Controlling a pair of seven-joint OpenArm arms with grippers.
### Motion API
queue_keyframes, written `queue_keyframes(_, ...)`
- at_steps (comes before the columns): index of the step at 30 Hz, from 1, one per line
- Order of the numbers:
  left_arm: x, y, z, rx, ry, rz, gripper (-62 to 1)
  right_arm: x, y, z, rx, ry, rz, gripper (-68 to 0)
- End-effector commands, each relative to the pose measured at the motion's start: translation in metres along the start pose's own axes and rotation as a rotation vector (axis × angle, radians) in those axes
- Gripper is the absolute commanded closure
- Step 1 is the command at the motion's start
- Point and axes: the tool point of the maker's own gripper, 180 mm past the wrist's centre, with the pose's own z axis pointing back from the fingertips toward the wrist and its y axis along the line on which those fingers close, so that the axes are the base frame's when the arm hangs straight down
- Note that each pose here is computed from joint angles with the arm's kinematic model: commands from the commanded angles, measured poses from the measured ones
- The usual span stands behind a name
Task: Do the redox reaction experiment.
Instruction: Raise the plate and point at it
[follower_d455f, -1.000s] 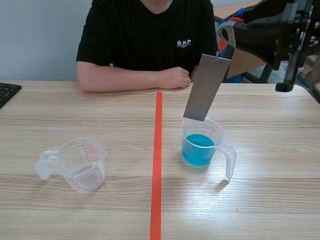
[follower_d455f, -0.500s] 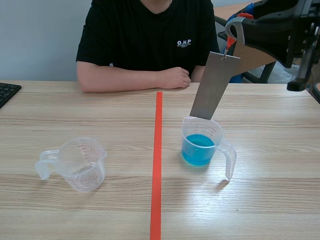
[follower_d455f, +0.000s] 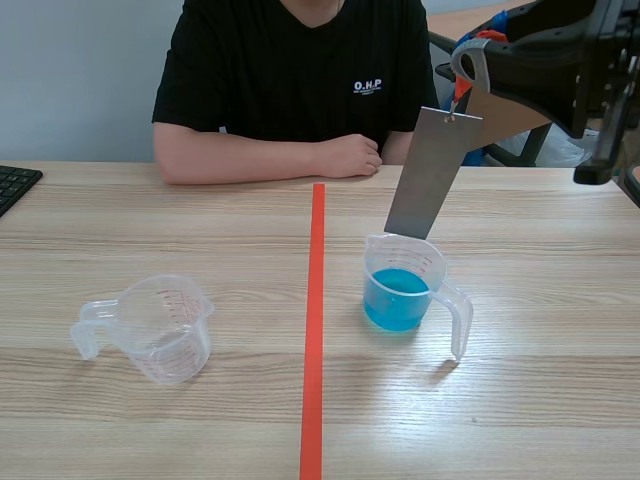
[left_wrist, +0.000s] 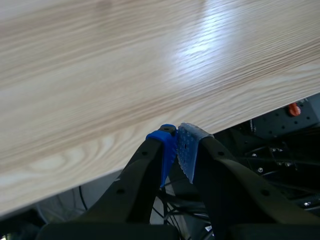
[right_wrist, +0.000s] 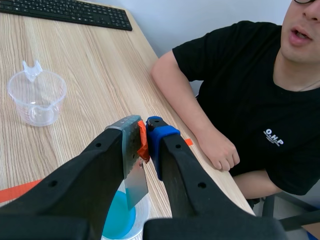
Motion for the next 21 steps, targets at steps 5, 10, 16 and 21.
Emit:
queue_keyframes(5, 0.062, -0.005, -0.022, -0.125, -0.158, -0.106, -4.9, 0.01, -0.004, 0.003, -0.001, -0.02, 0.026, -1.5)
queue_keyframes(10, 0.108, -0.014, -0.037, -0.221, -0.267, -0.209, -4.9, 0.01, -0.004, 0.002, -0.002, -0.021, 0.025, -1.5)
queue_keyframes(16, 0.152, -0.028, -0.049, -0.299, -0.373, -0.312, -4.9, 0.01, -0.004, 0.002, -0.002, -0.021, 0.025, -1.5)
queue_keyframes(21, 0.178, -0.047, -0.063, -0.355, -0.439, -0.36, -4.9, 0.01, -0.004, 0.002, -0.002, -0.021, 0.025, -1.5)
